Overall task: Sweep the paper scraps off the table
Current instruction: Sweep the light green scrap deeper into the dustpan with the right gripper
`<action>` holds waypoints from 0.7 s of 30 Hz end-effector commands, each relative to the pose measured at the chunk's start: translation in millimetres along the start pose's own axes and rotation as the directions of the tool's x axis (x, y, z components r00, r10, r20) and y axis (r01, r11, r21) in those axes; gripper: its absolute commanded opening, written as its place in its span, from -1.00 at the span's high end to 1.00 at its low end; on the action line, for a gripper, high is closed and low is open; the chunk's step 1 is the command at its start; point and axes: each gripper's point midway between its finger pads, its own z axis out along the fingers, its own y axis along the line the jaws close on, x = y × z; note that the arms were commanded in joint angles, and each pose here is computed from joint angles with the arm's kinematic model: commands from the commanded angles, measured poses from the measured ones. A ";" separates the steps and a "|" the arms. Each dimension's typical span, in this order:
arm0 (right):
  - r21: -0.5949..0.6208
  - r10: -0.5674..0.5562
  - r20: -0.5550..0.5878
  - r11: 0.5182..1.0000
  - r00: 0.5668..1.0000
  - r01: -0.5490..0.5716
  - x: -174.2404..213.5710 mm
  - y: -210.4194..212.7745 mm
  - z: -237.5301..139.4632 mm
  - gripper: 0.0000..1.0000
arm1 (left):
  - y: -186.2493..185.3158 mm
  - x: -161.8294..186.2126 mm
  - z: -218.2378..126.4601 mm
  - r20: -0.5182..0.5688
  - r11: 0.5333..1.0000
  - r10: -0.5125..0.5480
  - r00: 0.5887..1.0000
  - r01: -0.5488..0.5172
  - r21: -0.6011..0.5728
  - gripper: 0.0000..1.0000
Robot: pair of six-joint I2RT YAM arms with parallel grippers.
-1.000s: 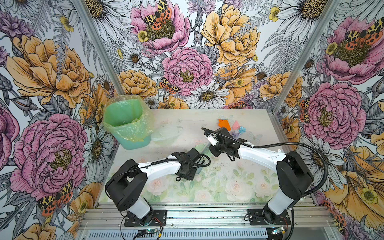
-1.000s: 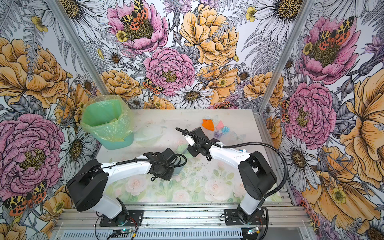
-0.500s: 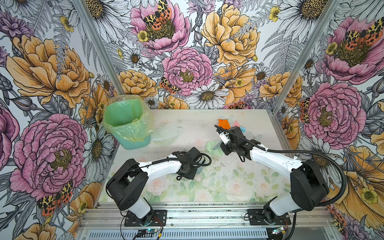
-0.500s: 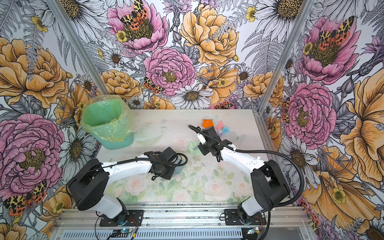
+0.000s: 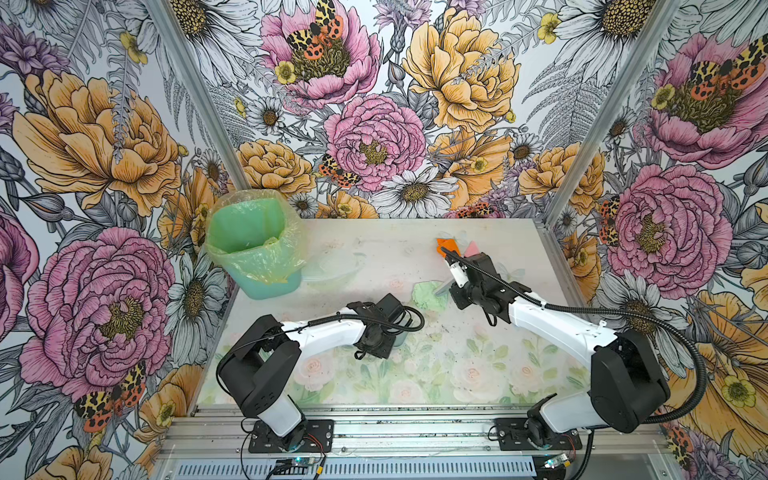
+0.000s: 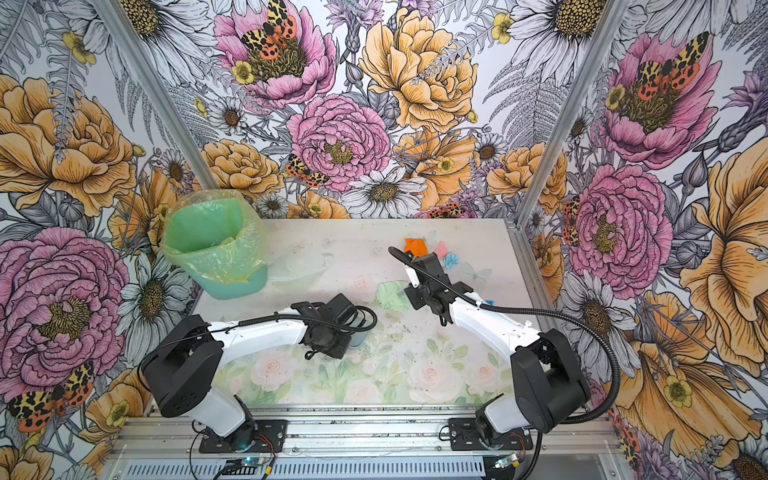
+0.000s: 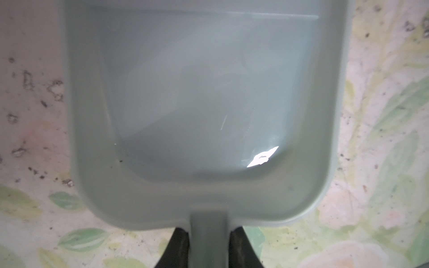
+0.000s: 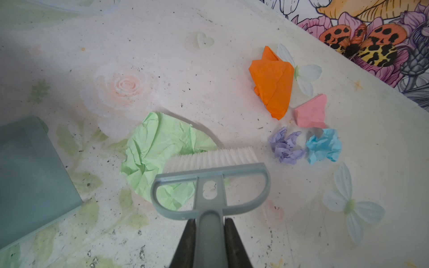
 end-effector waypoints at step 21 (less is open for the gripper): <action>-0.320 -0.270 0.133 0.899 0.954 0.300 14.5 74.2 -9.1 1.00 | 4.3 -7.8 -4.5 0.047 1.000 -0.001 0.999 0.001 -0.001 1.00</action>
